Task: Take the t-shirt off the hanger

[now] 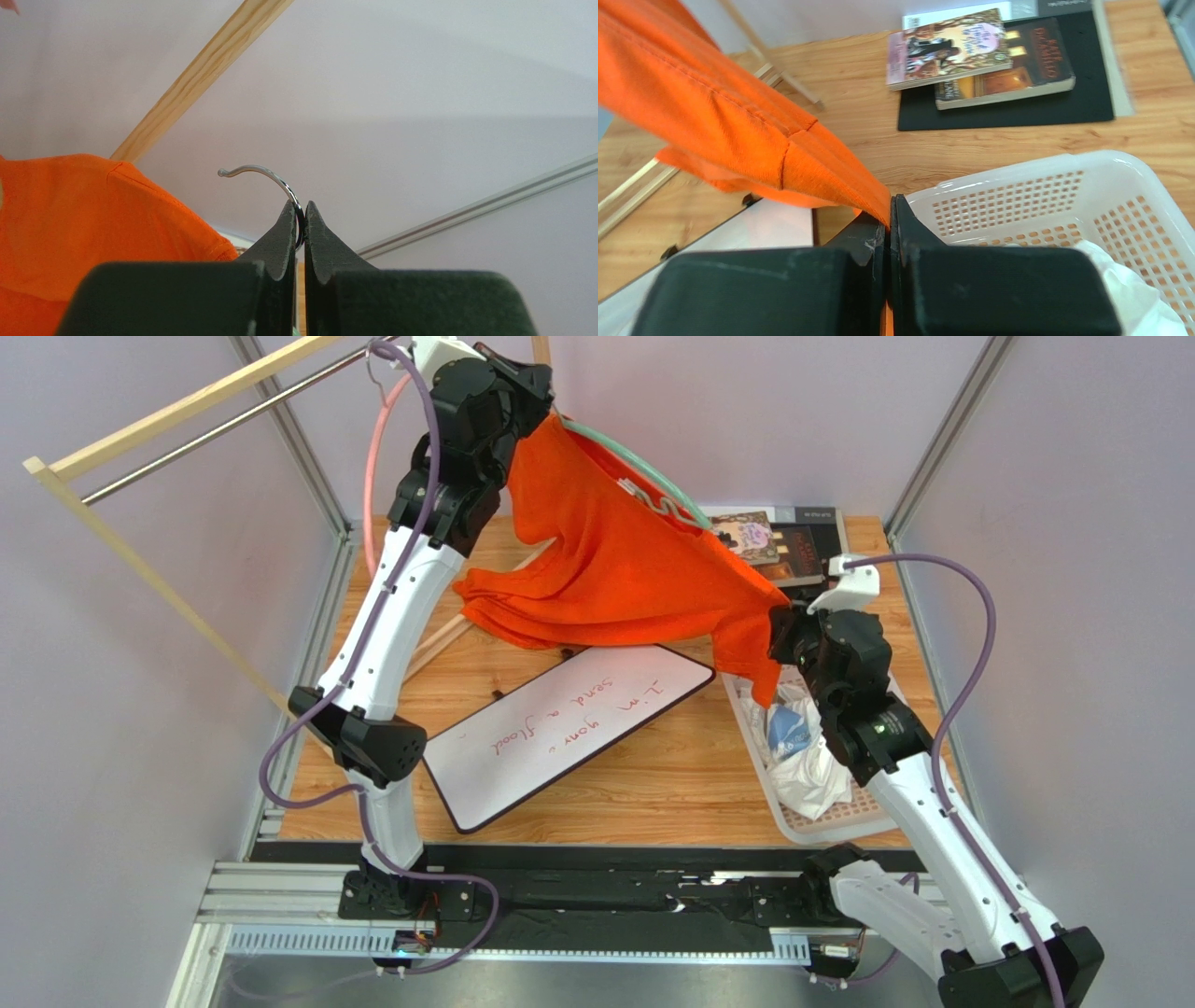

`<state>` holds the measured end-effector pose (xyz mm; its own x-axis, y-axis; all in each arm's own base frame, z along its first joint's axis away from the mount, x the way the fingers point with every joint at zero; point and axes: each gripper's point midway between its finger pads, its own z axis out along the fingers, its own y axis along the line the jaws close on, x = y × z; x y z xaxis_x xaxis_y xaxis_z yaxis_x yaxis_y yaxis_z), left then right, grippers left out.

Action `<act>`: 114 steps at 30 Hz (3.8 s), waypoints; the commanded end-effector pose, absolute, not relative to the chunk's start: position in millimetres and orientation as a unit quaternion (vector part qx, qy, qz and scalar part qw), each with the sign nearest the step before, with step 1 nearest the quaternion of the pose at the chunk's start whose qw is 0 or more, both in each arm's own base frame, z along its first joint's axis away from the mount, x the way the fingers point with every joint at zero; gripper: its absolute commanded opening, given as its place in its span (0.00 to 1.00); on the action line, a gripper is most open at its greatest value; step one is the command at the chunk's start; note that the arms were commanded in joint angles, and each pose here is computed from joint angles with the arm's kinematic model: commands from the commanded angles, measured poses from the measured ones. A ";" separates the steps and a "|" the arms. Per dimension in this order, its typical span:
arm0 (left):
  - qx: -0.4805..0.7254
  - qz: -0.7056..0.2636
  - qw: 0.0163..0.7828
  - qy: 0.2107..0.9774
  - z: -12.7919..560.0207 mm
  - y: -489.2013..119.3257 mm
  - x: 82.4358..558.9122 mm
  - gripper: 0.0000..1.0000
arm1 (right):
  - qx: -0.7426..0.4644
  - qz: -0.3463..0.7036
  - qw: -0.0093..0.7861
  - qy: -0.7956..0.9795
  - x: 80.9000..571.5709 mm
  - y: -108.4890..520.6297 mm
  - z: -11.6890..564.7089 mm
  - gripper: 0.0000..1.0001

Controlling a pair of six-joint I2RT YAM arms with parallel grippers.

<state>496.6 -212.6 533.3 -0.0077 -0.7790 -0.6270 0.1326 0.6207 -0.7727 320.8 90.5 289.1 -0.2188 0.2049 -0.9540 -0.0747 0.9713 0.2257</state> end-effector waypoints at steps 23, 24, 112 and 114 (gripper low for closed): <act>-0.197 -0.391 0.703 0.560 595.1 -210.8 471.6 0.00 | -0.126 0.252 0.577 0.766 437.9 191.9 370.3 0.00; -0.194 -0.387 0.706 0.561 595.0 -210.4 471.5 0.00 | -0.128 0.262 0.578 0.762 438.1 198.7 378.4 0.00; 0.095 -0.386 0.585 0.707 471.5 -321.1 423.2 0.76 | -0.171 0.261 0.600 0.737 320.1 205.3 443.0 0.00; 0.100 -0.388 0.580 0.709 466.2 -324.9 424.8 0.76 | -0.173 0.266 0.597 0.736 316.2 205.8 442.9 0.00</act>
